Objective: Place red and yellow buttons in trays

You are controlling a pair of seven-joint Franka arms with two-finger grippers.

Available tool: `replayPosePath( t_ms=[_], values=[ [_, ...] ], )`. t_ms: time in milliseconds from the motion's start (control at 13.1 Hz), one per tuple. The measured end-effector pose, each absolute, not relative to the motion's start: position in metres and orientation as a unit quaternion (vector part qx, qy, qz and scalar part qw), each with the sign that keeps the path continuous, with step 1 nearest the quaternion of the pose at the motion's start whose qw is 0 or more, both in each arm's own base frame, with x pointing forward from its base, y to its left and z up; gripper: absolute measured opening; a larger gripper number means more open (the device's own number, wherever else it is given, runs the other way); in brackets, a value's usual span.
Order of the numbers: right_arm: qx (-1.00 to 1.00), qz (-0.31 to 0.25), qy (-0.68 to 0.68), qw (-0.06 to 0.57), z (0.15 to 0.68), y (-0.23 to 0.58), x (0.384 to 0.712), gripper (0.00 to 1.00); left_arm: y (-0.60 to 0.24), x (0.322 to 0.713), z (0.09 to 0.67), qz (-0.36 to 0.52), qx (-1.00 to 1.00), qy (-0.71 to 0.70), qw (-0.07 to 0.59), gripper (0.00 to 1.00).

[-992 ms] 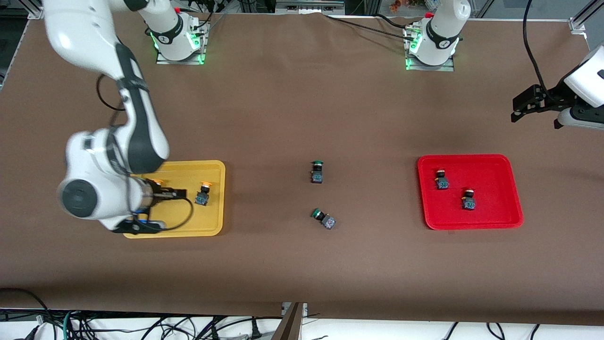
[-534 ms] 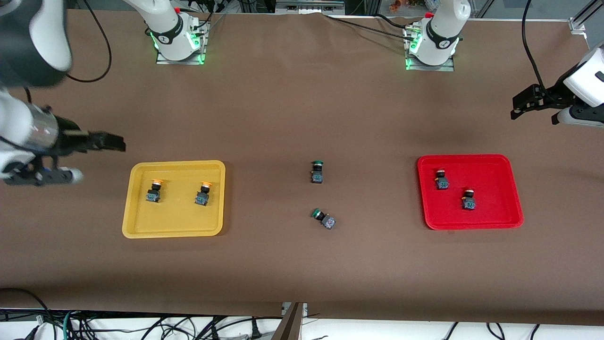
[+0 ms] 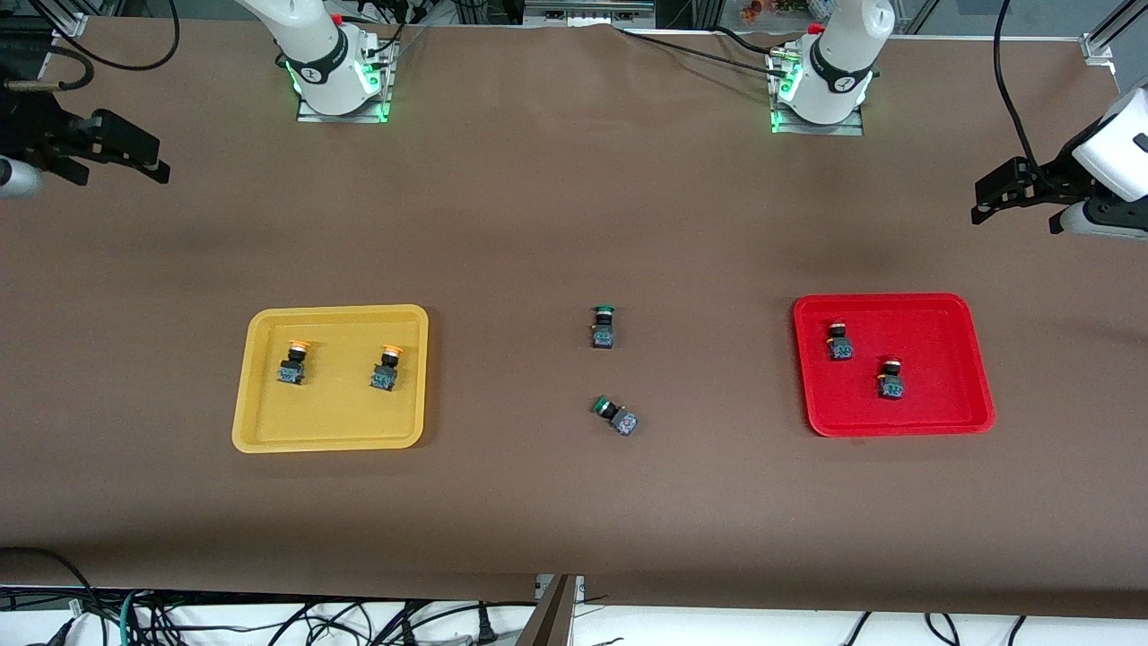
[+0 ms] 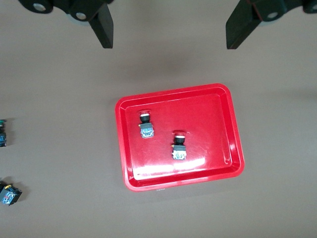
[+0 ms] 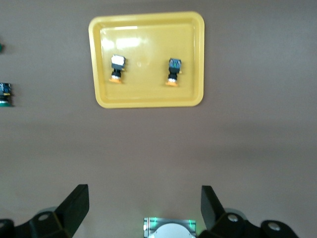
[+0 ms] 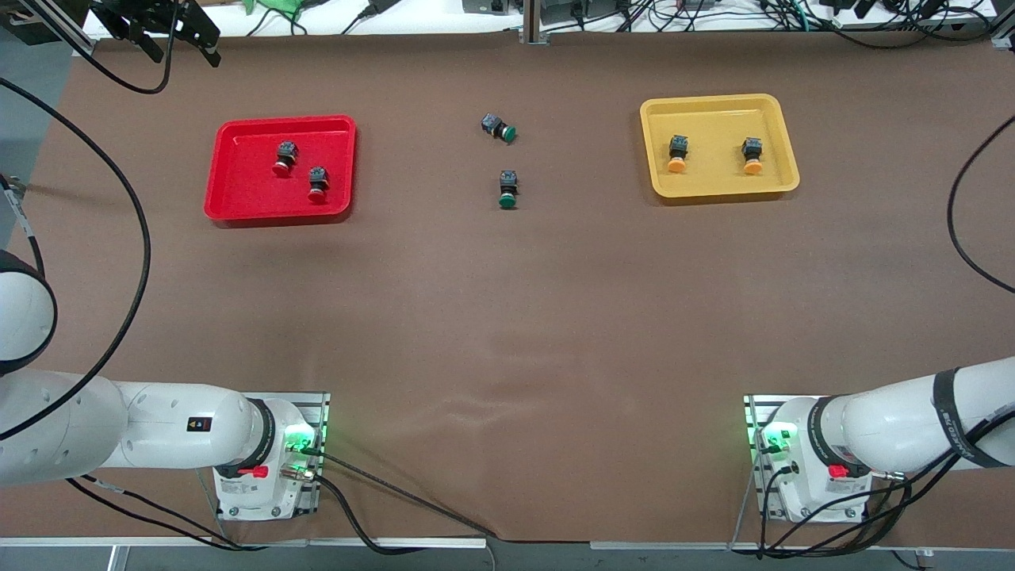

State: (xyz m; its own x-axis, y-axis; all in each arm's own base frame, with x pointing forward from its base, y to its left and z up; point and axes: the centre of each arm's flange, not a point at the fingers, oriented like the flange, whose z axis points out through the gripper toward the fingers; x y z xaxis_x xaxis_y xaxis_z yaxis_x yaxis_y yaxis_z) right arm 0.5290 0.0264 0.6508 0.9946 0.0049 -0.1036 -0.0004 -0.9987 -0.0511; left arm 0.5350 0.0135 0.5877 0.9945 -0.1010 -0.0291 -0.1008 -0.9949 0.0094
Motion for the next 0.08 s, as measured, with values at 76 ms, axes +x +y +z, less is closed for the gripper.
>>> replayPosePath(
  t_ms=[76],
  values=[
    [-0.998,0.058,0.000,0.024,0.6459,0.0249,0.5252,1.00,0.0135,0.5351,0.5873,-0.015,0.999,-0.051,0.004,1.00]
  ],
)
